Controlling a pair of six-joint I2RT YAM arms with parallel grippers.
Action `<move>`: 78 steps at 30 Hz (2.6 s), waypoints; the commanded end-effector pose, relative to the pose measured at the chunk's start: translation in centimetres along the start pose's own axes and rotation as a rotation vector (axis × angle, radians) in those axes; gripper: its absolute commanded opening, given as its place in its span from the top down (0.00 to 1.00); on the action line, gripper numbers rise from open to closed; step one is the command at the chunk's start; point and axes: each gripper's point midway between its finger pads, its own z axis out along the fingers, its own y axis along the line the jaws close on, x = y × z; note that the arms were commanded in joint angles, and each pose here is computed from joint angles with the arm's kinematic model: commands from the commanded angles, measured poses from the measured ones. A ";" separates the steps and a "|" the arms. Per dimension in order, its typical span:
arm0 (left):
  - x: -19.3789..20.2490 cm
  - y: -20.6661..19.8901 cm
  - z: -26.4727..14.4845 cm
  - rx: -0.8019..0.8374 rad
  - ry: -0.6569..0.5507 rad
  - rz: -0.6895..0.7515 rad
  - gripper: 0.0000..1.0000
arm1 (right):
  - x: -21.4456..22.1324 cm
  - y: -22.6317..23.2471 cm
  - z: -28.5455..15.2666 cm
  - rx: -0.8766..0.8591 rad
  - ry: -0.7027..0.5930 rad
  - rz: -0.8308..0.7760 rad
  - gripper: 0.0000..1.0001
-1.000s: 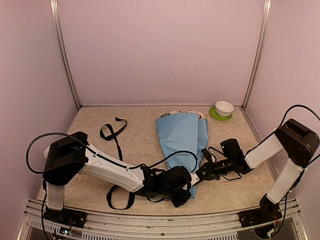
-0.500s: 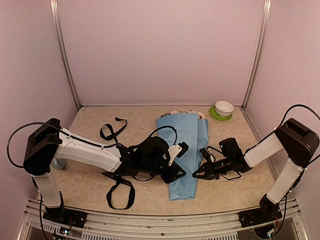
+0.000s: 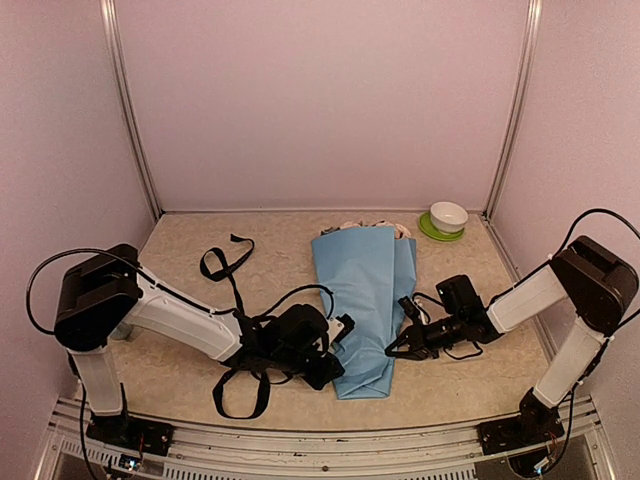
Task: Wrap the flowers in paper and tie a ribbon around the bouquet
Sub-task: Press the fold line of the folded wrapping paper.
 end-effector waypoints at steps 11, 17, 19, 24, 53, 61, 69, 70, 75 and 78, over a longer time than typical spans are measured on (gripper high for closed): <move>-4.3 0.8 -4.6 0.034 -0.123 -0.011 0.66 | 0.0 -0.6 -0.1 0.065 0.017 -0.020 1.00; -9.3 0.5 -3.7 0.002 -0.218 0.053 0.66 | -0.1 -0.7 0.1 0.080 0.027 -0.039 1.00; -9.5 0.5 -2.2 -0.023 -0.184 0.074 0.67 | -0.2 -0.4 0.2 0.077 0.030 -0.046 1.00; -7.7 -0.4 1.2 -0.064 -0.111 0.144 0.68 | -0.6 0.3 0.3 0.085 0.035 -0.086 1.00; -2.4 -0.5 5.2 0.021 0.019 0.085 0.68 | 5.2 7.4 -1.3 0.052 0.126 -0.069 0.69; -2.3 -0.3 5.2 0.014 0.017 0.080 0.68 | 6.5 5.8 0.7 0.072 0.199 -0.048 0.64; -2.2 0.0 5.2 0.007 0.022 0.081 0.68 | 7.5 4.4 0.3 0.144 0.225 -0.043 0.63; -2.2 0.0 5.2 0.007 0.021 0.082 0.68 | 7.5 4.5 0.0 0.153 0.223 -0.049 0.63; -2.3 -0.1 5.3 0.008 0.023 0.088 0.68 | 7.9 4.5 0.1 0.138 0.233 -0.036 0.66; -2.2 0.0 5.3 0.004 0.027 0.087 0.68 | 7.6 4.7 0.3 0.128 0.226 -0.037 0.68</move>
